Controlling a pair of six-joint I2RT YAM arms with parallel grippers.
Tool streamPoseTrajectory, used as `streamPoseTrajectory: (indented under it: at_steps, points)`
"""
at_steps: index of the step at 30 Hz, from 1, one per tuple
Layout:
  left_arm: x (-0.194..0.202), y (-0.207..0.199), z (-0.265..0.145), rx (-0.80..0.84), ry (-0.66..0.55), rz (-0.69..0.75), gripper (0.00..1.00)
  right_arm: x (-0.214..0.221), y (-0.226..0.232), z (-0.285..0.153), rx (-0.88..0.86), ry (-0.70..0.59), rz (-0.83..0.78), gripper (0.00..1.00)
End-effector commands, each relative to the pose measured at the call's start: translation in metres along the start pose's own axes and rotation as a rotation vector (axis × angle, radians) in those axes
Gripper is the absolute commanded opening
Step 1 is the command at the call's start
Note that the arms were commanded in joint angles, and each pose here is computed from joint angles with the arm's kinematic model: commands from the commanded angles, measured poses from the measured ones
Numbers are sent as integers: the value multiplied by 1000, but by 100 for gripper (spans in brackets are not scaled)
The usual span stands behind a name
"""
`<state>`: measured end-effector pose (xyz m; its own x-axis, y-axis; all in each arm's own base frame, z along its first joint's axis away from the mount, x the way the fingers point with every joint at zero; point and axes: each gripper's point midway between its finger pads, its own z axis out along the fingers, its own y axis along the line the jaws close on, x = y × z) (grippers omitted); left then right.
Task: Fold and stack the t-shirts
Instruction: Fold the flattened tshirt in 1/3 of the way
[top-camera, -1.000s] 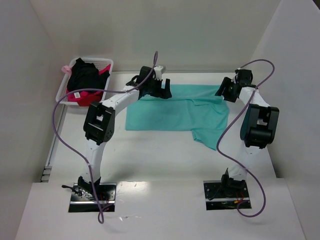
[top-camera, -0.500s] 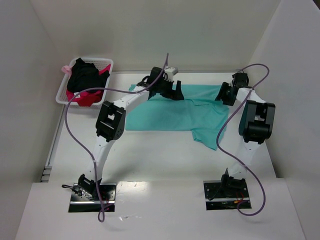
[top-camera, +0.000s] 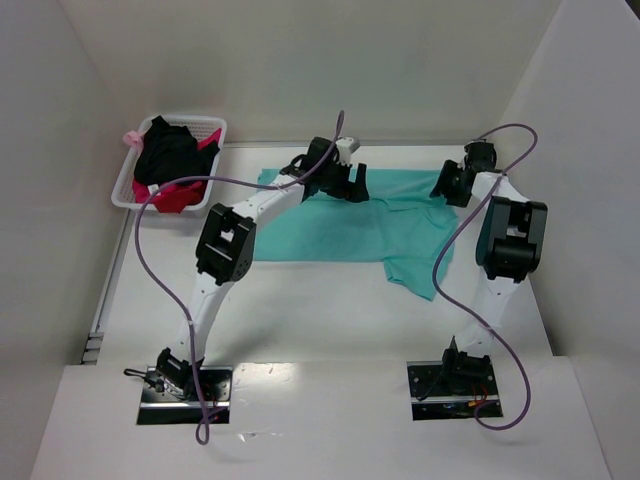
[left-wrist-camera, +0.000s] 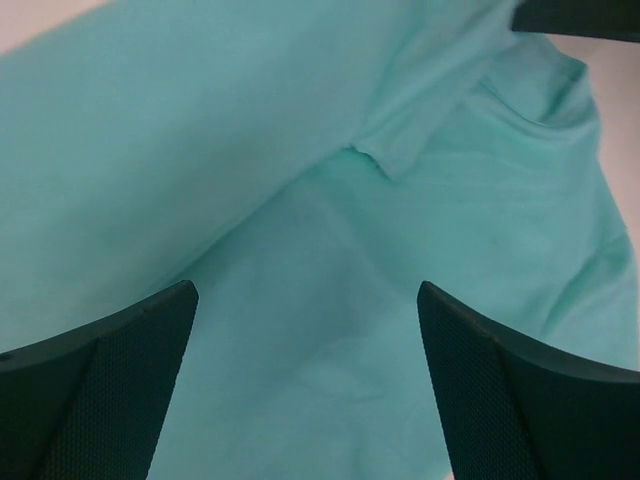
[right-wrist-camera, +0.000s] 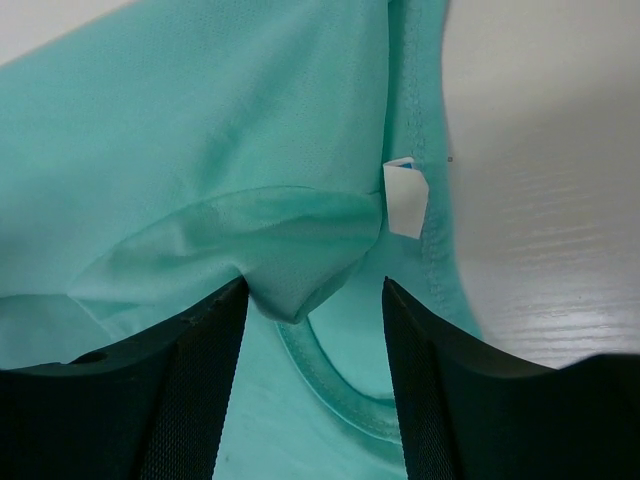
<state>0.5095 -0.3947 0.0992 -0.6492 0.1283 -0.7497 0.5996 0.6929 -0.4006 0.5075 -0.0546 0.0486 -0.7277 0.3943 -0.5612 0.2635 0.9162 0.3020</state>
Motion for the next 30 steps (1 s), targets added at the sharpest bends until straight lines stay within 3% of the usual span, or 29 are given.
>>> streamPoseTrajectory:
  at_steps: [1,15,23,30]
  points:
    - [-21,13,-7,-92,-61,-1,98,-28,14,6,-38,-78,-10,62]
    - [-29,104,-42,-289,-103,-120,98,-34,24,26,-97,-53,20,61]
    - [-28,115,-47,-303,-110,-121,98,-29,20,8,-62,-52,14,80]
    - [-30,126,-53,-317,-116,-130,98,-24,23,-3,-76,-61,11,82]
